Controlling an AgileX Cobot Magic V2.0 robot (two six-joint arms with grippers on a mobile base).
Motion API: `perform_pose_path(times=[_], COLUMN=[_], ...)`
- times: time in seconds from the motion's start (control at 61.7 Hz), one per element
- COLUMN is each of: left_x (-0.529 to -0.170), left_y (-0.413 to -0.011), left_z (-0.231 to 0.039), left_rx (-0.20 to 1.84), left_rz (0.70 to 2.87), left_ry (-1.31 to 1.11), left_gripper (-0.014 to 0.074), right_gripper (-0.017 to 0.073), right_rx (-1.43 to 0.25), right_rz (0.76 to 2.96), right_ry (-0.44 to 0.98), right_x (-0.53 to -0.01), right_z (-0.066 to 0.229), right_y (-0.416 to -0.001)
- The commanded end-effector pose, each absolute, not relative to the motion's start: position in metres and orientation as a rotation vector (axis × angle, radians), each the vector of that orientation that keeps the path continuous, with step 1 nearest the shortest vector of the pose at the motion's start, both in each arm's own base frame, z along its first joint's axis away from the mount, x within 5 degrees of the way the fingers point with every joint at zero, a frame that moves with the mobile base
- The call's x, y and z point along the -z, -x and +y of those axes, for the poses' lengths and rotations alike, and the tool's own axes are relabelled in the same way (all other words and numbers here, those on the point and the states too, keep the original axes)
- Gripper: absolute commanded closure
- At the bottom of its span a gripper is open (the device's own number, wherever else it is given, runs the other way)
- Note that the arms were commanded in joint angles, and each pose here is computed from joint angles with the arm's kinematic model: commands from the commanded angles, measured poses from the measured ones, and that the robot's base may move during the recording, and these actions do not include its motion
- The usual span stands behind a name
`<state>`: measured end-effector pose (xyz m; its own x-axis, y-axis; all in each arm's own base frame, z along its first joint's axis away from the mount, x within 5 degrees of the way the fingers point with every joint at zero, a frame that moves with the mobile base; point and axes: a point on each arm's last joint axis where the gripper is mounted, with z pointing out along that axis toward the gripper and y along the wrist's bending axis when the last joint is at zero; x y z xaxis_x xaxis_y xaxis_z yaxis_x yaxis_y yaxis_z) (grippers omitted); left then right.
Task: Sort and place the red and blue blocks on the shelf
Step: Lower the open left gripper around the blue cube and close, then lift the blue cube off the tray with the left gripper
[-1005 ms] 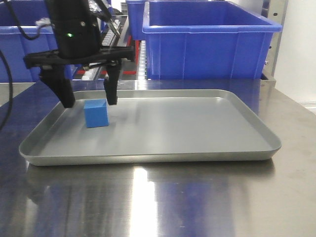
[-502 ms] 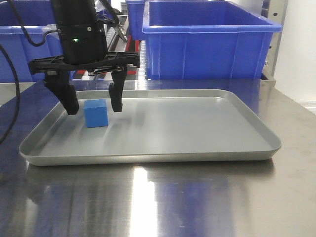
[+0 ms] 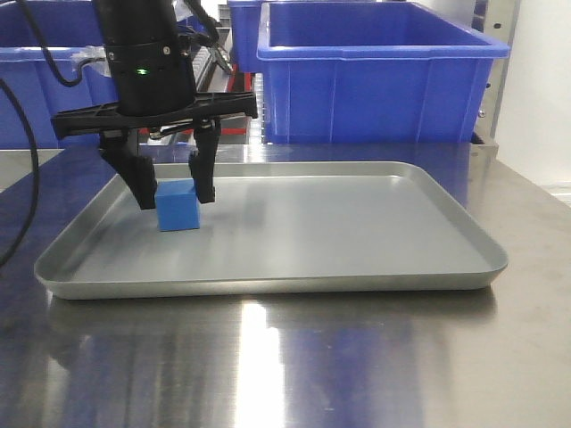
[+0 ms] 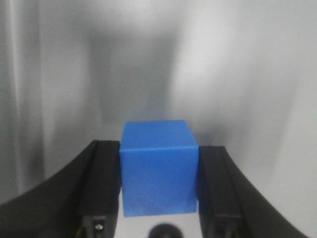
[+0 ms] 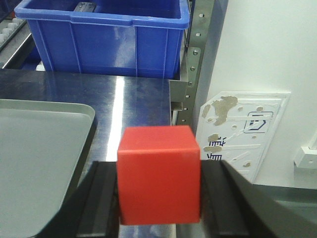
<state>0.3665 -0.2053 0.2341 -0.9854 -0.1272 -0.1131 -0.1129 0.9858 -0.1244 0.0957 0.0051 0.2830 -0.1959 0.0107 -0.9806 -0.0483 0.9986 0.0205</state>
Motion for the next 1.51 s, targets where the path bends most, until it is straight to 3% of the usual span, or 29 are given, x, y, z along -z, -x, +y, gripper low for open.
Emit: perform_pose_path(times=[0.0,0.227,0.438,0.81,1.134,1.491], left_x=[-0.266,-0.270,-0.297,-0.352,-0.354,-0.354], left_y=[-0.362,-0.363,-0.356,-0.332,-0.296,-0.201], left_z=[-0.206,-0.202,-0.195,-0.179,-0.120,-0.039], left_rx=[0.262,0.203,0.202,0.479,0.467,0.277], left_rz=[2.941,2.912,2.827,2.451,2.168,1.723], left_ry=[0.190,0.167,0.022,-0.332,-0.176,-0.018], left_gripper=[0.0365,0.0419,0.0420,0.0420,0.0420,0.0470], right_gripper=[0.0228,0.0228,0.0228,0.0228,0.0228,0.0228], right_rx=[-0.045,-0.045,-0.045,-0.045,-0.045,-0.045], right_rz=[1.653,1.653,1.653,1.653,1.653,1.653], right_ry=[0.030,0.030,0.030,0.030,0.030,0.030], right_x=[-0.300,-0.300,-0.300,-0.300,-0.300,-0.300], right_z=[0.005,0.005,0.005,0.005,0.005,0.005], right_y=[-0.097,-0.097,-0.097,-0.097,-0.097,-0.097])
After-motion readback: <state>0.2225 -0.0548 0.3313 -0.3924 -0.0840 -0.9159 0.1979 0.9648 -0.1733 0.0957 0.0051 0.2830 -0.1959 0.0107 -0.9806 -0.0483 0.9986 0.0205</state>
